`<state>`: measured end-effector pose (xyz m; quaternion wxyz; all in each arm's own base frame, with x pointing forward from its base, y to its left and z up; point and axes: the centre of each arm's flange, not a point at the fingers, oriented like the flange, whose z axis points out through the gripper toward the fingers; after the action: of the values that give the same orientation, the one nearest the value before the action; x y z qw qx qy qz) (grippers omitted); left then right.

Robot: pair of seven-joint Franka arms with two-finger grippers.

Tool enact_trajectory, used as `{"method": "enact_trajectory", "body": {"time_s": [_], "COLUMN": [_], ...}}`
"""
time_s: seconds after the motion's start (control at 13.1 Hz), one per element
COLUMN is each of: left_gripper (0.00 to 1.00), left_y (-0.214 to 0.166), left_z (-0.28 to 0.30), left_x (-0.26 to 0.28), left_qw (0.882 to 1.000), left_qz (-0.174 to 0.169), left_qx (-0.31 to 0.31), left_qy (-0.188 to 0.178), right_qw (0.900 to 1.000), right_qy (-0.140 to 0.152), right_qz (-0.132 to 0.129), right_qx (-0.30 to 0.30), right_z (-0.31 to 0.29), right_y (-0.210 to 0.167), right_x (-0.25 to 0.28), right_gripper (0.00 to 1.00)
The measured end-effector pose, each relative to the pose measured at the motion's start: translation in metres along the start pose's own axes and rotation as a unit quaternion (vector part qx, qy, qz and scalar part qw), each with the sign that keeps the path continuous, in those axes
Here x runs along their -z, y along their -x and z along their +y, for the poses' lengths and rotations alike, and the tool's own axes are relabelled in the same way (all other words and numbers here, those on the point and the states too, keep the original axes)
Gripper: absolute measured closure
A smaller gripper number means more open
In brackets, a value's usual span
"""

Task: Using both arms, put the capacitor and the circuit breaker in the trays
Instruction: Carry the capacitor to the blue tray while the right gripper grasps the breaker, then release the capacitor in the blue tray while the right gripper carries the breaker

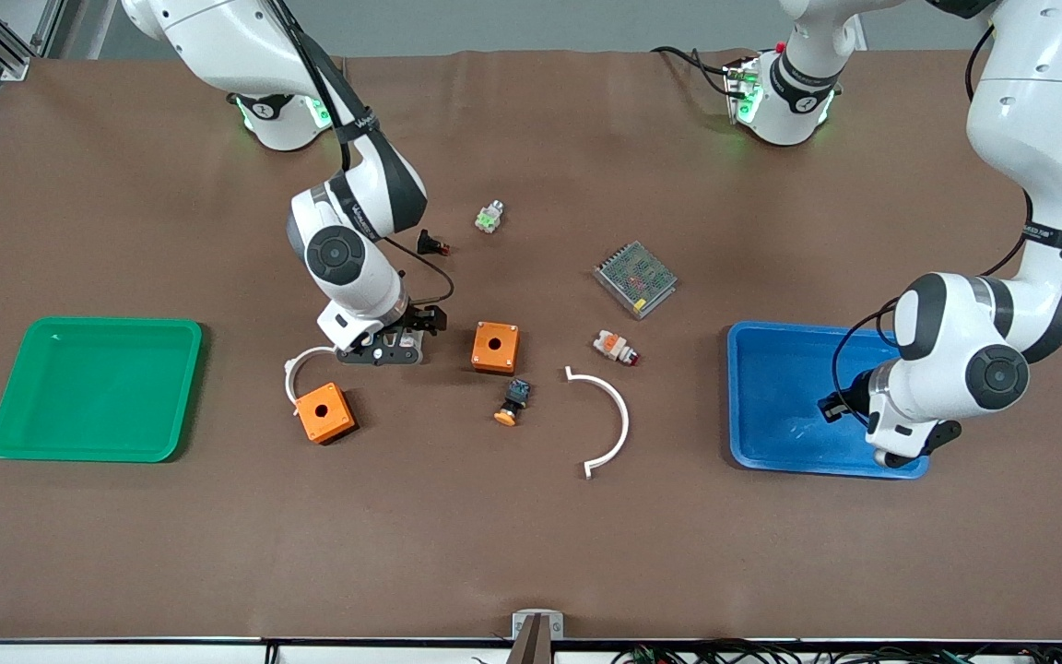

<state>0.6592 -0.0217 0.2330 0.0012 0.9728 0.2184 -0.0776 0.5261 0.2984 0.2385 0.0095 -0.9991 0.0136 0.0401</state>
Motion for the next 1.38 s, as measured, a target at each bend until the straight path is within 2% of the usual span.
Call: {"method": "enact_trajectory", "body": {"time_s": [0.23,0.46,0.69,0.76,0.84,0.92,0.99,1.07,1.3,1.38], "left_gripper": [0.65,0.65,0.64,0.63,0.53,0.44,0.44,0.37,0.07,0.00], "left_y": [-0.001,-0.002,-0.002,-0.003,-0.003,-0.004,-0.004,-0.005,-0.012,-0.014], "left_z": [0.000,0.000,0.000,0.000,0.000,0.000,0.001,0.001,0.004,0.007], "left_x": [-0.009,-0.012,-0.017,-0.017,-0.017,-0.016,-0.016,-0.013,0.002,0.009], "left_qw": [1.000,1.000,1.000,1.000,1.000,1.000,1.000,1.000,1.000,1.000], "left_qz": [-0.006,-0.008,-0.011,-0.011,-0.011,-0.010,-0.009,-0.007,0.007,0.014], "left_qx": [0.001,0.001,0.001,0.001,0.001,0.001,0.001,0.002,0.003,0.002], "left_qy": [0.000,0.000,0.000,0.000,0.000,0.000,0.001,0.002,0.010,0.013], "right_qw": [1.000,1.000,1.000,1.000,1.000,1.000,1.000,1.000,1.000,1.000], "right_qy": [0.002,0.002,0.003,0.004,0.004,0.004,0.004,0.004,0.009,0.010], "right_qz": [0.002,0.004,0.001,0.001,0.000,0.000,0.000,0.000,-0.011,-0.015], "right_qx": [-0.006,-0.007,-0.006,-0.006,-0.005,-0.004,-0.003,-0.003,-0.003,-0.004], "right_z": [0.008,0.010,0.010,0.009,0.008,0.007,0.007,0.006,0.006,0.007], "right_y": [-0.006,-0.008,-0.007,-0.007,-0.006,-0.005,-0.005,-0.005,-0.004,-0.006], "right_x": [-0.009,-0.012,-0.016,-0.017,-0.017,-0.018,-0.018,-0.018,-0.014,-0.004], "right_gripper": [0.00,0.06,0.36,0.37,0.44,0.56,0.60,0.60,0.60,0.60]}}
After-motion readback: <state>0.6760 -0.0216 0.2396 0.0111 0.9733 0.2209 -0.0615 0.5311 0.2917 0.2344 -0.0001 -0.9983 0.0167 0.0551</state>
